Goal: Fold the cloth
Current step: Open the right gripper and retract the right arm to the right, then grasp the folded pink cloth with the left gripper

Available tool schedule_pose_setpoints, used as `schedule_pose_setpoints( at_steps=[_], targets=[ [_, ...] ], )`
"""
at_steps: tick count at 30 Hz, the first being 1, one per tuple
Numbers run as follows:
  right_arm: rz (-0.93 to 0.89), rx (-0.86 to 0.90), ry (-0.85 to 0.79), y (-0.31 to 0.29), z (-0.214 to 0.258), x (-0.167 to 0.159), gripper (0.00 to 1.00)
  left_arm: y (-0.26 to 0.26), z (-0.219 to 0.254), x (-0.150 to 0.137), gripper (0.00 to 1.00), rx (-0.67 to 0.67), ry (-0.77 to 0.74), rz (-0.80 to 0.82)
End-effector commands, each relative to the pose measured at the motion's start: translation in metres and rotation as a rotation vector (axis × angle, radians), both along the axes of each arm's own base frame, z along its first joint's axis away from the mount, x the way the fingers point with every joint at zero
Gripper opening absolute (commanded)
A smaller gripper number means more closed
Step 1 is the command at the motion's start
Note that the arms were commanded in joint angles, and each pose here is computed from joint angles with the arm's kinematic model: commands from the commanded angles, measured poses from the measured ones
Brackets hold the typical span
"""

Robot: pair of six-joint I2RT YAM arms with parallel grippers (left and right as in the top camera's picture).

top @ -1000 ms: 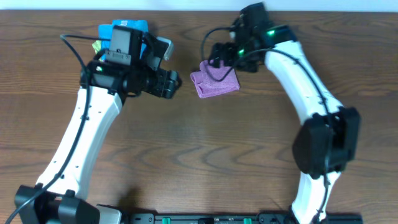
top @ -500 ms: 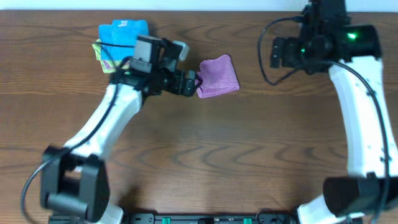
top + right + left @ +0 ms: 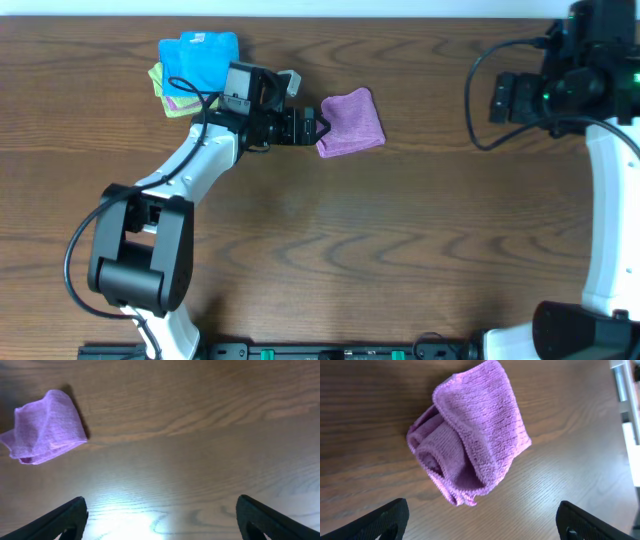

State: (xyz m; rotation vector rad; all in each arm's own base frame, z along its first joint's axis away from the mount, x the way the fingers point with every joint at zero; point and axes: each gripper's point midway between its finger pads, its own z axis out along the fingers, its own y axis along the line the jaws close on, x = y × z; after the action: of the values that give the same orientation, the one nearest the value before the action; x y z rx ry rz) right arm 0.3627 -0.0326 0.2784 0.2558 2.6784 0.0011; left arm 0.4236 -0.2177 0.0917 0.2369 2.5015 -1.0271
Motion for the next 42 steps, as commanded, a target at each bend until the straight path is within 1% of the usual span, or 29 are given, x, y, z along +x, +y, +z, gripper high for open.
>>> schedule_pose_setpoints(
  at_steps=[1, 3, 5, 8, 13, 16, 18, 22, 26, 32, 37, 42],
  targets=[
    [0.013, 0.001, -0.071, -0.001, 0.023, -0.018, 0.99, 0.003, -0.021, -0.017, 0.95, -0.063, 0.088, -0.016],
    [0.007, -0.021, -0.121, -0.002, 0.036, -0.033, 0.99, 0.007, -0.025, -0.023, 0.95, -0.098, 0.109, -0.019],
    [0.005, -0.033, -0.174, 0.0, 0.045, -0.057, 0.99, 0.01, -0.03, -0.028, 0.95, -0.12, 0.129, -0.02],
    [0.005, -0.065, -0.242, 0.0, 0.046, -0.092, 0.99, 0.011, -0.034, -0.034, 0.95, -0.119, 0.141, -0.029],
    [0.014, -0.079, -0.317, 0.006, 0.02, -0.144, 0.99, 0.015, -0.041, -0.034, 0.95, -0.081, 0.124, -0.022],
    [0.034, -0.042, -0.302, 0.015, -0.007, -0.168, 0.99, 0.013, -0.034, -0.023, 0.95, -0.095, 0.064, -0.023],
    [-0.006, -0.005, -0.269, 0.017, -0.028, -0.18, 0.99, 0.012, -0.03, -0.017, 0.95, -0.106, 0.042, -0.008],
    [-0.029, 0.017, -0.287, 0.018, -0.038, -0.18, 0.99, 0.01, -0.029, -0.011, 0.95, -0.097, 0.022, 0.013],
    [-0.029, 0.016, -0.292, 0.018, -0.038, -0.178, 0.99, 0.005, -0.041, -0.012, 0.95, -0.102, 0.055, 0.021],
    [-0.028, 0.016, -0.292, 0.018, -0.038, -0.178, 0.99, -0.003, -0.059, -0.006, 0.95, -0.157, 0.112, 0.052],
    [-0.028, 0.017, -0.292, 0.018, -0.038, -0.178, 0.99, -0.008, -0.069, 0.0, 0.96, -0.195, 0.126, 0.075],
    [-0.024, 0.023, -0.294, 0.019, -0.037, -0.178, 0.99, -0.022, -0.081, 0.004, 0.96, -0.27, 0.167, 0.088]
  ],
)
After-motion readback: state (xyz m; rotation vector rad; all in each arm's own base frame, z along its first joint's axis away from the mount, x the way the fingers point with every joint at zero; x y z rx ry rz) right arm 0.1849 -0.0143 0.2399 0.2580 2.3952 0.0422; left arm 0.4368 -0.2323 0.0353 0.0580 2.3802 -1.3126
